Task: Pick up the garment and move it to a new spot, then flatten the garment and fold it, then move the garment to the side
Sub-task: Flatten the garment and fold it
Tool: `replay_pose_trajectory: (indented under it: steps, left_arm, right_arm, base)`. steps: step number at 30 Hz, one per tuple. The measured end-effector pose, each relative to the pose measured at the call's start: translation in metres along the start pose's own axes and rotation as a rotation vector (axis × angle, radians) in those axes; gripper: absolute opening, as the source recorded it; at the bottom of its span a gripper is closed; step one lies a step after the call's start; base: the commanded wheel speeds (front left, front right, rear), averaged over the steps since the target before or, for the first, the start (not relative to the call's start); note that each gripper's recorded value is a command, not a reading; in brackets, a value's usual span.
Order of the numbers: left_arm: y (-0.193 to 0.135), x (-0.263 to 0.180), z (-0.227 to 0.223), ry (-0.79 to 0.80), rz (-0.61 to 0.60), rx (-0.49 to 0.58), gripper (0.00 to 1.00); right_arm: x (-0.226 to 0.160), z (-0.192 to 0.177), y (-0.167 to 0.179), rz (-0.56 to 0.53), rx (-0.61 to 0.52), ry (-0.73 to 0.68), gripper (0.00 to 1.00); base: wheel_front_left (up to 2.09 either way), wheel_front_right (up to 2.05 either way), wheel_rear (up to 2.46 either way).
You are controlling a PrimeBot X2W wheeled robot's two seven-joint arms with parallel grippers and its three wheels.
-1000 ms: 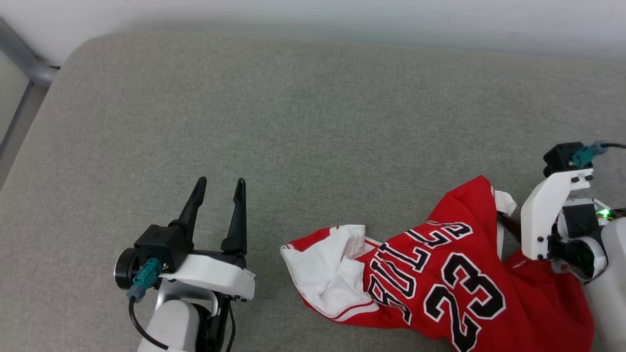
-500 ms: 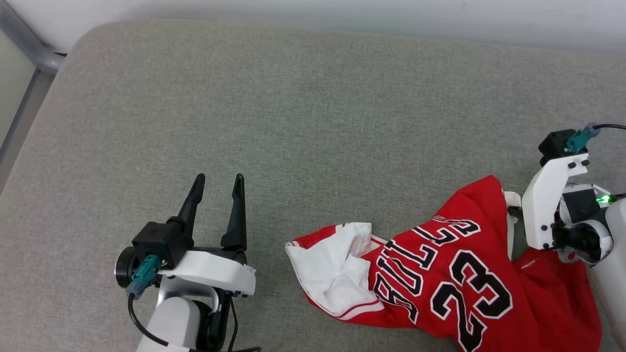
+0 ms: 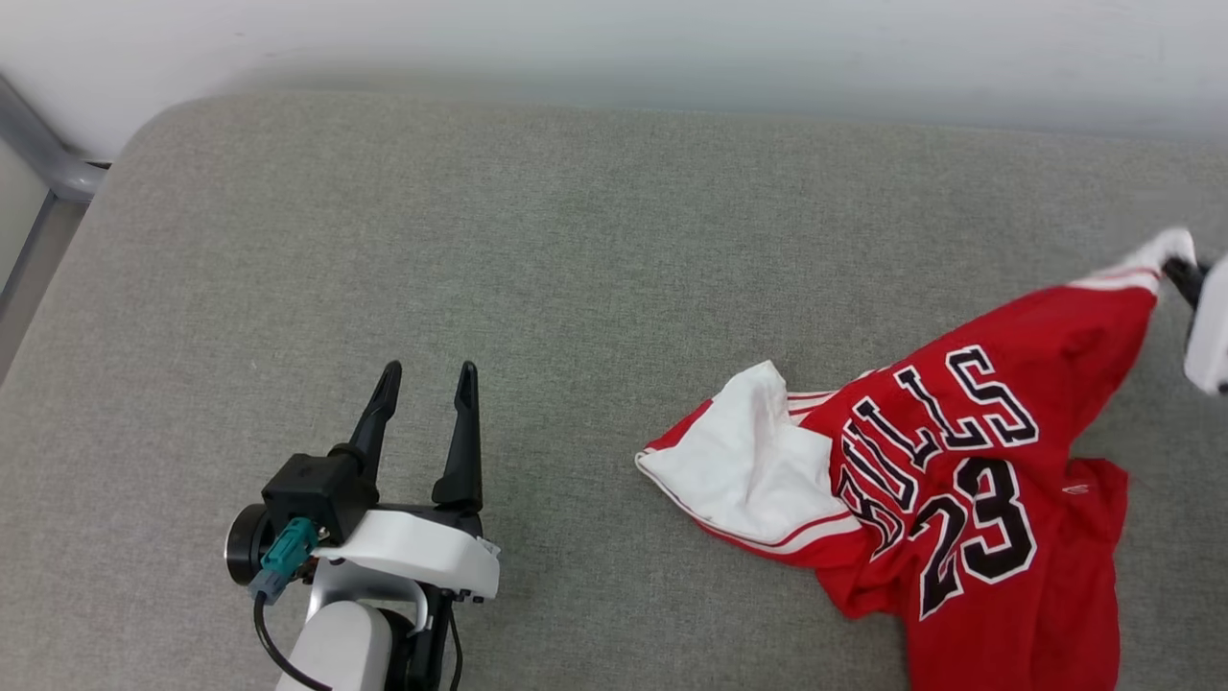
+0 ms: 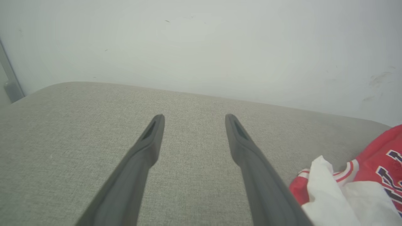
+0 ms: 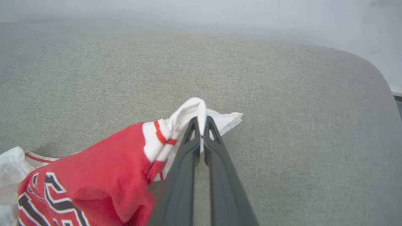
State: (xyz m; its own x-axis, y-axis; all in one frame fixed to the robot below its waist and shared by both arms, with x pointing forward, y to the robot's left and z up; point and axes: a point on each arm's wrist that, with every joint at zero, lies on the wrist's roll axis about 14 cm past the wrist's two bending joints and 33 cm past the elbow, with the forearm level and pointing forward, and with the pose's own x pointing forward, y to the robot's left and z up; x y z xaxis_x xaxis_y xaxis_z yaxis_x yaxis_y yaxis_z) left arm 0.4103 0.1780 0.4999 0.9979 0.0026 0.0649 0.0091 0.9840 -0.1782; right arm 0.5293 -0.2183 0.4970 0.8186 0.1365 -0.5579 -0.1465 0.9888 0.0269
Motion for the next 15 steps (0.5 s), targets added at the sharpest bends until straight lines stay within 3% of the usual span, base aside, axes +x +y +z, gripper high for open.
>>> replay_pose_trajectory:
  steps: [5, 10, 12, 15]
  left_arm:
    - [-0.001, -0.001, -0.001, 0.004, -0.004, -0.003, 1.00]
    - [-0.001, -0.002, -0.004, 0.012, -0.005, 0.001, 1.00]
    - [-0.002, -0.003, -0.005, 0.016, -0.008, 0.006, 1.00]
    - [-0.003, -0.004, -0.004, 0.014, -0.014, 0.009, 1.00]
  right_arm:
    - [-0.010, -0.078, -0.035, -0.085, 0.139, 0.121, 0.00]
    - [-0.025, -0.155, -0.045, -0.143, 0.288, 0.223, 0.00]
    - [-0.028, -0.159, -0.044, -0.160, 0.331, 0.159, 1.00]
    - [-0.033, -0.151, -0.044, -0.176, 0.348, 0.050, 1.00]
  base:
    - [0.00, 0.00, 0.00]
    - [0.00, 0.00, 0.00]
    - [0.00, 0.00, 0.00]
    - [0.00, 0.00, 0.00]
